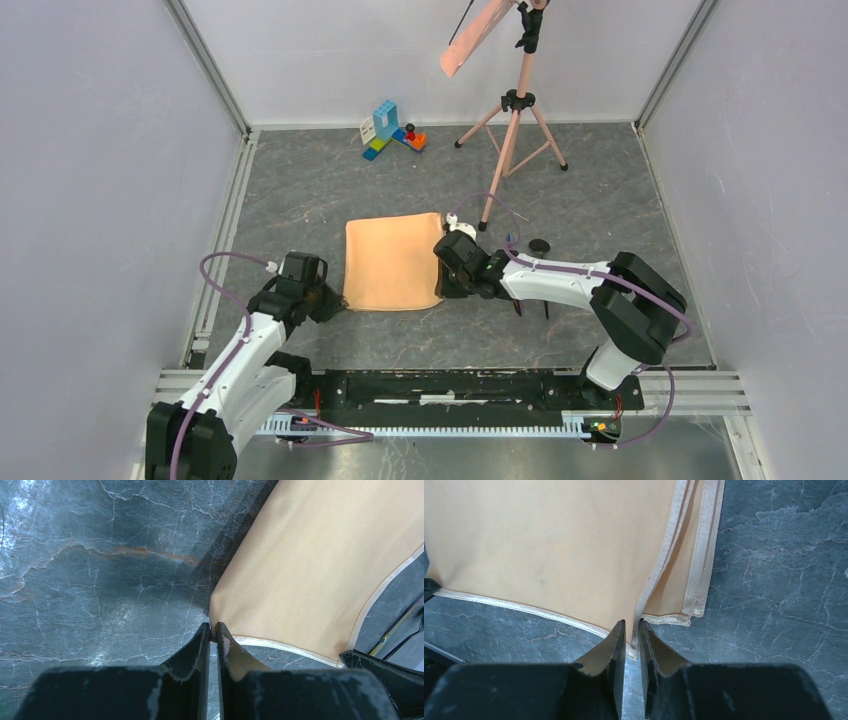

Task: Fold the napkin into a case and place the utensils inside
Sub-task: Smooth out the square-folded napkin at the center of the board.

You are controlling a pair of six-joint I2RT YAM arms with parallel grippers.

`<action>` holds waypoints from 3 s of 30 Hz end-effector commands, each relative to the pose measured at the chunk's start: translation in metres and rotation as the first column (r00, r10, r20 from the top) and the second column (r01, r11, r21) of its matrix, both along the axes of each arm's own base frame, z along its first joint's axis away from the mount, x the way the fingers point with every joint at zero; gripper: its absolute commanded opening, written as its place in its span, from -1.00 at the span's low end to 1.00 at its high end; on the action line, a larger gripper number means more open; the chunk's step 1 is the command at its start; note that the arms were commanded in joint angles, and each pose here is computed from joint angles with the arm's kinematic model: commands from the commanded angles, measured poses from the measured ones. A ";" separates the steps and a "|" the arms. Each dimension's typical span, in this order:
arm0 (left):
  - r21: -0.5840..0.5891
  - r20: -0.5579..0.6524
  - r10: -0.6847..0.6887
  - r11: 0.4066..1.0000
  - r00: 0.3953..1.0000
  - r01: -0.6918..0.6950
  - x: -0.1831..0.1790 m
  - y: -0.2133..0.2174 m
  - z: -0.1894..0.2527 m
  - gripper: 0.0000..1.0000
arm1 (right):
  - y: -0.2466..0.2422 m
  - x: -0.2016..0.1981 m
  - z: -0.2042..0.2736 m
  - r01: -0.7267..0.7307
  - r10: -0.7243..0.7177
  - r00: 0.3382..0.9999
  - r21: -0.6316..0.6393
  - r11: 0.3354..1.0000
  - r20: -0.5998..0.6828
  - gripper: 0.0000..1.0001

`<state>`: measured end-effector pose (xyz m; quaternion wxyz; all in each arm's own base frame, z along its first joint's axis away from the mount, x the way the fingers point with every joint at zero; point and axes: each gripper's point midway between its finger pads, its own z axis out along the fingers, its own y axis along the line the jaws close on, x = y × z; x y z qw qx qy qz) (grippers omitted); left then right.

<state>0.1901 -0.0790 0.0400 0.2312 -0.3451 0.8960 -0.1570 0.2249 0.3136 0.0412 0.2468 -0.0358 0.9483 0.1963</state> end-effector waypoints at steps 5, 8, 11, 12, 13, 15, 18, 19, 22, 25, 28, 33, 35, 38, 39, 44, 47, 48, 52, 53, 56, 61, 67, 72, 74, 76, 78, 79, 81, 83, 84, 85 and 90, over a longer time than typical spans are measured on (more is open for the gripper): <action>0.015 0.062 -0.025 1.000 0.998 0.024 0.015 0.000 0.012 -0.70 | 0.004 0.003 0.014 -0.012 0.010 1.000 0.051 0.999 0.029 -0.35; 0.015 0.061 -0.025 1.000 0.998 0.024 0.015 0.000 0.012 -0.70 | 0.005 0.002 0.011 -0.012 0.010 1.000 0.066 0.998 0.022 -0.35; 0.017 0.060 -0.028 1.000 0.998 0.027 0.015 0.000 0.012 -0.70 | 0.005 0.002 0.006 -0.013 0.013 1.000 0.067 0.998 0.009 -0.34; 0.017 0.058 -0.028 0.999 0.998 0.027 0.015 0.000 0.012 -0.70 | 0.005 0.001 0.005 -0.012 0.012 1.000 0.067 0.998 0.003 -0.34; 0.017 0.059 -0.028 0.999 0.998 0.027 0.015 0.000 0.012 -0.70 | 0.004 0.000 0.002 -0.010 0.010 1.000 0.069 0.998 -0.004 -0.32; 0.017 0.061 -0.028 0.999 0.998 0.027 0.015 0.000 0.012 -0.70 | 0.005 -0.003 -0.002 -0.011 0.013 1.000 0.083 0.997 -0.019 -0.31; 0.016 0.060 -0.026 1.000 0.998 0.025 0.016 0.000 0.012 -0.70 | 0.004 -0.008 -0.006 -0.013 0.016 0.999 0.089 0.996 -0.035 -0.32; 0.016 0.059 -0.027 1.000 0.998 0.026 0.016 0.000 0.012 -0.70 | 0.003 -0.009 -0.006 -0.013 0.017 0.999 0.091 0.996 -0.039 -0.32; 0.016 0.059 -0.026 1.000 0.998 0.025 0.016 0.000 0.011 -0.71 | 0.000 -0.013 -0.009 -0.007 0.012 0.999 0.095 0.995 -0.050 -0.32; 0.015 0.057 -0.025 1.000 0.998 0.024 0.015 0.000 0.010 -0.71 | -0.003 -0.016 -0.010 -0.005 0.010 0.998 0.100 0.995 -0.054 -0.33; 0.014 0.056 -0.023 1.000 0.998 0.022 0.015 0.000 0.009 -0.71 | -0.004 -0.018 -0.010 0.000 0.006 0.999 0.107 0.994 -0.054 -0.35; -0.005 0.053 -0.035 0.999 0.998 0.035 0.013 -0.004 0.010 -0.72 | -0.003 -0.014 -0.007 0.012 -0.007 0.999 0.120 0.993 -0.043 -0.45; -0.004 0.055 -0.036 0.999 0.998 0.036 0.013 -0.004 0.011 -0.73 | -0.001 -0.013 -0.006 0.012 -0.008 0.999 0.129 0.992 -0.036 -0.51; -0.005 0.054 -0.035 0.999 0.998 0.035 0.013 -0.004 0.010 -0.72 | 0.000 -0.008 -0.002 0.021 -0.018 1.000 0.145 0.989 -0.023 -0.60; -0.006 0.054 -0.035 0.999 0.998 0.035 0.012 -0.004 0.010 -0.73 | -0.001 -0.007 -0.003 0.024 -0.021 0.999 0.144 0.989 -0.024 -0.58; -0.007 0.051 -0.035 0.999 0.998 0.036 0.012 -0.004 0.009 -0.73 | -0.001 -0.008 -0.005 0.030 -0.024 0.999 0.153 0.988 -0.039 -0.39; -0.010 0.050 -0.035 0.999 0.998 0.035 0.012 -0.005 0.008 -0.72 | -0.001 -0.009 -0.007 0.031 -0.024 0.999 0.159 0.987 -0.046 -0.34; -0.010 0.052 -0.036 0.999 0.998 0.036 0.012 -0.005 0.009 -0.72 | 0.000 -0.009 -0.008 0.031 -0.023 0.999 0.163 0.986 -0.049 -0.34; -0.007 0.052 -0.033 0.999 0.998 0.033 0.012 -0.004 0.009 -0.72 | 0.001 -0.012 -0.015 0.032 -0.021 0.997 0.162 0.986 -0.070 -0.34; -0.008 0.053 -0.033 0.999 0.998 0.034 0.013 -0.004 0.009 -0.73 | 0.000 -0.013 -0.016 0.035 -0.023 0.997 0.160 0.987 -0.075 -0.34; -0.007 0.052 -0.033 0.999 0.998 0.033 0.013 -0.004 0.008 -0.72 | 0.003 -0.016 -0.016 0.028 -0.012 0.996 0.188 0.982 -0.085 -0.40; -0.002 0.046 -0.026 1.000 0.999 0.026 0.011 -0.003 0.006 -0.71 | 0.002 -0.012 -0.012 0.031 -0.020 0.998 0.183 0.983 -0.066 -0.75; 0.004 0.048 -0.022 1.000 0.999 0.022 0.011 -0.001 0.008 -0.68 | 0.001 -0.002 0.003 0.024 -0.024 1.000 0.197 0.980 -0.005 -1.00; 0.004 0.046 -0.017 1.000 0.999 0.017 0.008 0.000 0.006 -0.31 | 0.002 0.000 0.016 0.017 -0.024 0.999 0.230 0.973 0.027 -1.00; 0.001 0.047 -0.015 1.000 0.999 0.015 0.007 0.000 0.005 -0.16 | 0.002 0.001 0.017 0.013 -0.020 0.999 0.234 0.972 0.029 -1.00; 0.000 0.049 -0.012 1.000 0.999 0.012 0.008 0.000 0.004 -0.11 | 0.003 0.001 0.016 0.008 -0.014 1.000 0.235 0.972 0.025 -1.00; -0.001 0.049 -0.013 1.000 0.999 0.013 0.008 -0.001 0.003 -0.09 | 0.005 0.001 0.016 0.004 -0.010 1.000 0.240 0.971 0.025 -1.00; 0.000 0.049 -0.014 1.000 0.999 0.014 0.008 -0.001 0.003 -0.08 | 0.004 0.001 0.015 0.005 -0.011 1.000 0.240 0.971 0.024 -1.00; -0.002 0.045 -0.017 1.000 0.999 0.017 0.008 -0.001 0.002 -0.07 | 0.004 0.001 0.015 0.006 -0.012 1.000 0.242 0.970 0.024 -1.00; -0.001 0.037 -0.015 1.000 0.999 0.016 0.007 -0.001 -0.002 -0.02 | 0.004 0.001 0.015 0.006 -0.013 1.000 0.243 0.970 0.027 -1.00; 0.000 0.032 -0.013 1.000 0.999 0.013 0.006 -0.001 -0.004 0.02 | 0.005 0.001 0.015 0.006 -0.013 1.000 0.243 0.970 0.027 -1.00; -0.002 0.028 -0.011 1.000 1.000 0.011 0.006 -0.001 -0.006 0.02 | 0.005 0.001 0.015 0.005 -0.012 1.000 0.243 0.970 0.027 -1.00; -0.017 0.032 -0.017 1.000 0.999 0.018 0.011 -0.005 -0.008 -0.19 | 0.006 0.003 0.017 0.000 -0.010 0.999 0.249 0.968 0.036 -1.00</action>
